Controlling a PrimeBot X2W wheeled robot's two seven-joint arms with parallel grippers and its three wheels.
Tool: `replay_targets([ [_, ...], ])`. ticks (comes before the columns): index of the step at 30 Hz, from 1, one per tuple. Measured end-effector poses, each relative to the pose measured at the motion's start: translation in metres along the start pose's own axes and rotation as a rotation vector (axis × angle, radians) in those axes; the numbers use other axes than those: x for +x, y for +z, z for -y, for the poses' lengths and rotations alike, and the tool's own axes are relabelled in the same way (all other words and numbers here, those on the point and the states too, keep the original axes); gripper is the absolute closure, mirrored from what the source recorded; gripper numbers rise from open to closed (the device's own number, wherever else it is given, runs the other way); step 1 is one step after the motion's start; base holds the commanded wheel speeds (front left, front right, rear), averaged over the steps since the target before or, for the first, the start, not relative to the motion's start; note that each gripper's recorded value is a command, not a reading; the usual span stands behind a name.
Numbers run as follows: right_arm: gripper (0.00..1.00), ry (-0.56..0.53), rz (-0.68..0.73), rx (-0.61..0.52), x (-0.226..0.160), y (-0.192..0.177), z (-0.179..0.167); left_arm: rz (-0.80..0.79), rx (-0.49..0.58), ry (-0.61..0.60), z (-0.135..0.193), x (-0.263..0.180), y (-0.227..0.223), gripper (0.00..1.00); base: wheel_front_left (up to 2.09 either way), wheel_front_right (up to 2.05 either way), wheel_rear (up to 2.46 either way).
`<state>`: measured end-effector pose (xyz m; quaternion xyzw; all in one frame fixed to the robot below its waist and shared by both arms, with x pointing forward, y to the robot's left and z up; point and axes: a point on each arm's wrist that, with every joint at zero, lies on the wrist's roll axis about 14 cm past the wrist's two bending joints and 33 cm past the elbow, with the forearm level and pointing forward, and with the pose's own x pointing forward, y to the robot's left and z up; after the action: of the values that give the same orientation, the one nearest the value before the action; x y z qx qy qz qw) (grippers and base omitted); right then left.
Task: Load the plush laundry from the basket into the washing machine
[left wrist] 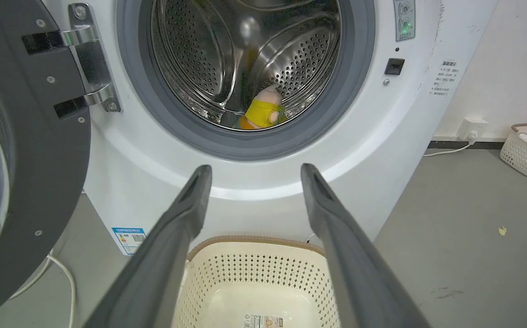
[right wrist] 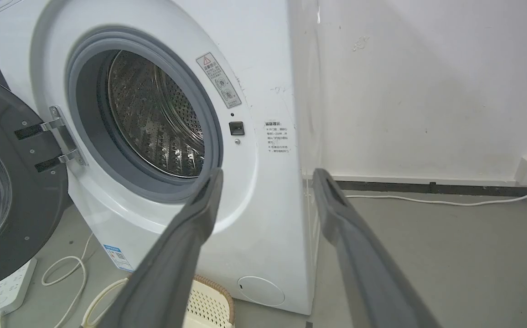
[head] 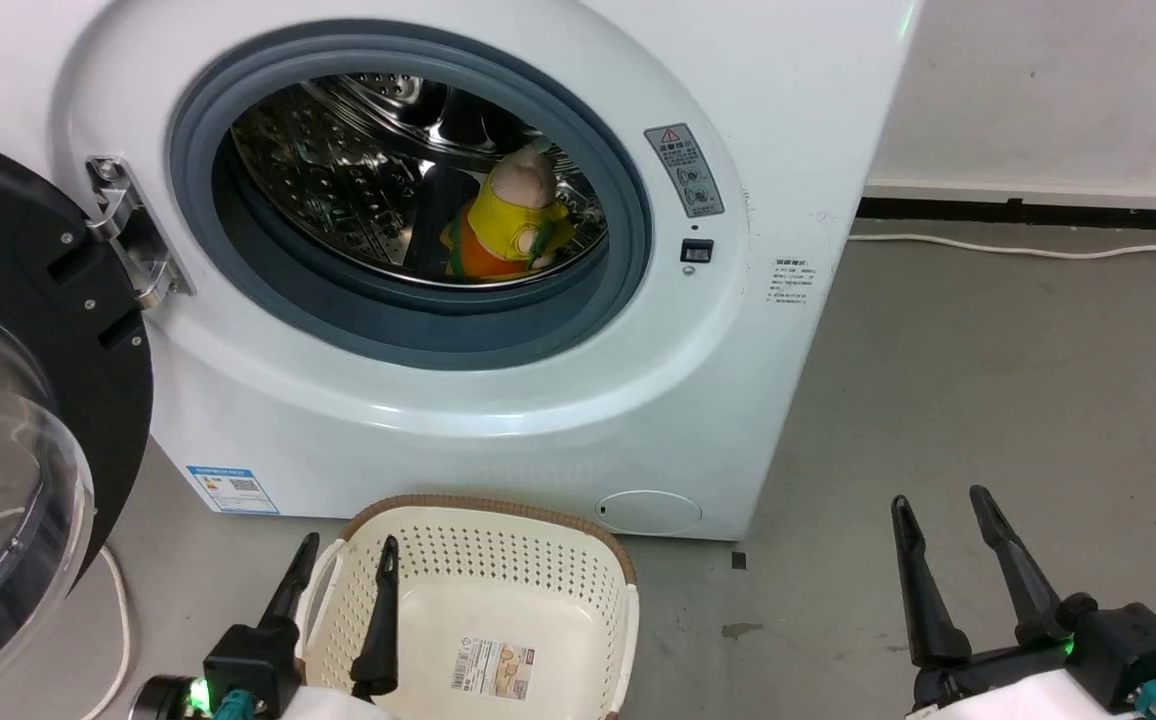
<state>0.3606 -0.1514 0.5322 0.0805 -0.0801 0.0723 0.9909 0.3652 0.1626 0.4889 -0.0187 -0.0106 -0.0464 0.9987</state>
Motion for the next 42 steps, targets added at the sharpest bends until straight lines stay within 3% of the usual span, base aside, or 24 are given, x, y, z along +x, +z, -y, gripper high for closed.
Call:
replay_targets([
  [1, 0.0, 0.002, 0.0, 0.0, 0.0, -0.0001, -0.0006, 0.001, -0.003, 0.0, 0.0009, -0.0003, 0.0002, 0.0, 0.0, 0.0, 0.0],
  [2, 1.0, 0.002, 0.0, 0.0, 0.0001, 0.0002, -0.0007, 0.001, -0.004, -0.001, 0.0014, -0.0004, 0.0003, 1.0, 0.0, 0.0, 0.0],
  [42, 1.0, 0.004, -0.055, -0.049, 0.0006, -0.0035, 0.001, -0.014, 0.019, 0.012, -0.0012, 0.0014, 0.0081, 1.0, 0.0, 0.0, 0.0],
])
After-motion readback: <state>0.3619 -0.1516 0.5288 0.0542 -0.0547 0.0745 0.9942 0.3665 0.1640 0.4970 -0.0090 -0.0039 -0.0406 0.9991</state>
